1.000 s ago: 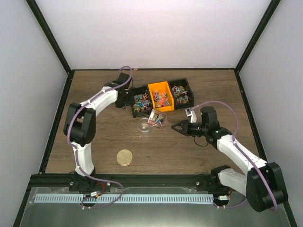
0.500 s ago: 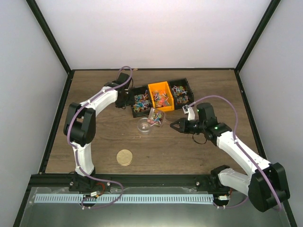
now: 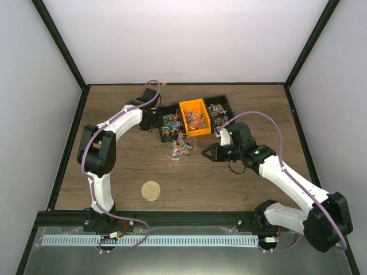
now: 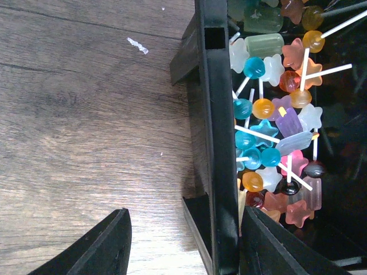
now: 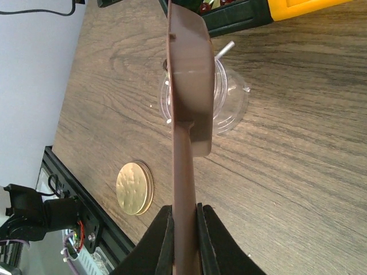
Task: Pack the candies
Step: Place the fake candies in the packing bottle.
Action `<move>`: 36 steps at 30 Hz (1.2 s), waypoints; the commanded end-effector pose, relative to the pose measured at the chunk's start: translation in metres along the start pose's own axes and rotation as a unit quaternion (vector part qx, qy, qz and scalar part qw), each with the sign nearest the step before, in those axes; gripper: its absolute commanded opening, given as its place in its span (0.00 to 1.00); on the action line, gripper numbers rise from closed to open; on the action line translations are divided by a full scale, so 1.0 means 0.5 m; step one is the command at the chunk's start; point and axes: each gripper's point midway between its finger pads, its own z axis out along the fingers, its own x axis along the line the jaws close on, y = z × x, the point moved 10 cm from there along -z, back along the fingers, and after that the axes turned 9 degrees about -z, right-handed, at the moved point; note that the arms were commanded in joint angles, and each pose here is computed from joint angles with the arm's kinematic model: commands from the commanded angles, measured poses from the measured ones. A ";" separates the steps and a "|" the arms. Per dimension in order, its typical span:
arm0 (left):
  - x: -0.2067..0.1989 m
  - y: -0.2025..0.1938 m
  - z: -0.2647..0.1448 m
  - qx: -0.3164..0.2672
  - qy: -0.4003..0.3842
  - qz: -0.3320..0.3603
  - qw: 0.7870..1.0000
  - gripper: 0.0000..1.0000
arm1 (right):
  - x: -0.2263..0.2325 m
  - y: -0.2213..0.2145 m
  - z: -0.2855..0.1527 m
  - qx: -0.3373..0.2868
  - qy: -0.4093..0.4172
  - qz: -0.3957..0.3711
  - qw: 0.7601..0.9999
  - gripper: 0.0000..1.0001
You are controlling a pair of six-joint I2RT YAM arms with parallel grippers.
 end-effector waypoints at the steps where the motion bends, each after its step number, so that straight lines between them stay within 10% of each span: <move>1: -0.007 0.014 0.002 -0.007 -0.012 0.004 1.000 0.55 | 0.024 0.025 -0.005 -0.014 -0.021 -0.020 0.999 0.01; 36: -0.017 0.020 0.018 0.007 -0.027 -0.004 1.000 0.58 | 0.154 0.061 0.002 -0.014 -0.158 -0.100 0.982 0.01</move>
